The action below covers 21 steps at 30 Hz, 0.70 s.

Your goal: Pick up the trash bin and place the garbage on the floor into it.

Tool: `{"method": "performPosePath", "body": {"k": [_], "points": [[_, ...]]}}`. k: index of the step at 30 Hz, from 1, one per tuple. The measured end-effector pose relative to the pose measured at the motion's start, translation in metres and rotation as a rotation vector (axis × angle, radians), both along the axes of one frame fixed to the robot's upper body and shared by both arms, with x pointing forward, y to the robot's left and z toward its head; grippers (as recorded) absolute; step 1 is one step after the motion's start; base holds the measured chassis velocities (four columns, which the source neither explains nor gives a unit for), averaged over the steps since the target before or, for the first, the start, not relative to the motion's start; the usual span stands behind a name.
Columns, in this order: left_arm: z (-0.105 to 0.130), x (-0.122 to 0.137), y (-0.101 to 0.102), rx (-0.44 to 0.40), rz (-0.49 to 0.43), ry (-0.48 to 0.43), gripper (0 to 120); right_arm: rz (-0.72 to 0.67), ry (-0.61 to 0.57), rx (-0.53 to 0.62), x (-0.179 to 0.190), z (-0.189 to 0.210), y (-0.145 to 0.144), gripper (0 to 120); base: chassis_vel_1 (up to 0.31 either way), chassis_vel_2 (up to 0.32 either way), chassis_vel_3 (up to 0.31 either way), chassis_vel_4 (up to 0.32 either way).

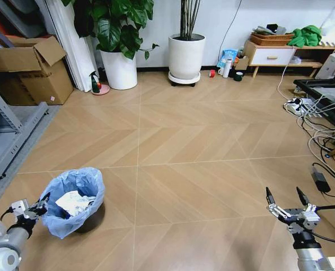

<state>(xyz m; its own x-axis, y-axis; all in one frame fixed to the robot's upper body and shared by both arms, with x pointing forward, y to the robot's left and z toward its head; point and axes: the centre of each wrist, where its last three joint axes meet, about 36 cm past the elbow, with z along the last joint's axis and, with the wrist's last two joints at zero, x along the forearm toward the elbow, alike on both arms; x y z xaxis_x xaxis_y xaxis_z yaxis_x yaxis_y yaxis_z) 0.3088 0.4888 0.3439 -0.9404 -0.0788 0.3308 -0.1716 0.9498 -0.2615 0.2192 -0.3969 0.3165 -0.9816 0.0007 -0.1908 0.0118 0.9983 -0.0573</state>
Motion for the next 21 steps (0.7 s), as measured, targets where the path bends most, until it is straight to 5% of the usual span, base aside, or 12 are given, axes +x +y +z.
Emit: {"method": "performPosePath", "body": {"k": [15, 21], "points": [[-0.014, 0.000, -0.005, 0.011, 0.003, -0.001, 0, 0.001, -0.006, 0.000, 0.002, -0.001, 0.000, 100, 0.000, 0.000, 0.000, 0.000], [-0.016, 0.001, -0.007, 0.007, 0.002, -0.003, 16, -0.001, -0.003, 0.001, 0.003, -0.004, -0.002, 100, 0.000, 0.000, 0.000, 0.000]]}}
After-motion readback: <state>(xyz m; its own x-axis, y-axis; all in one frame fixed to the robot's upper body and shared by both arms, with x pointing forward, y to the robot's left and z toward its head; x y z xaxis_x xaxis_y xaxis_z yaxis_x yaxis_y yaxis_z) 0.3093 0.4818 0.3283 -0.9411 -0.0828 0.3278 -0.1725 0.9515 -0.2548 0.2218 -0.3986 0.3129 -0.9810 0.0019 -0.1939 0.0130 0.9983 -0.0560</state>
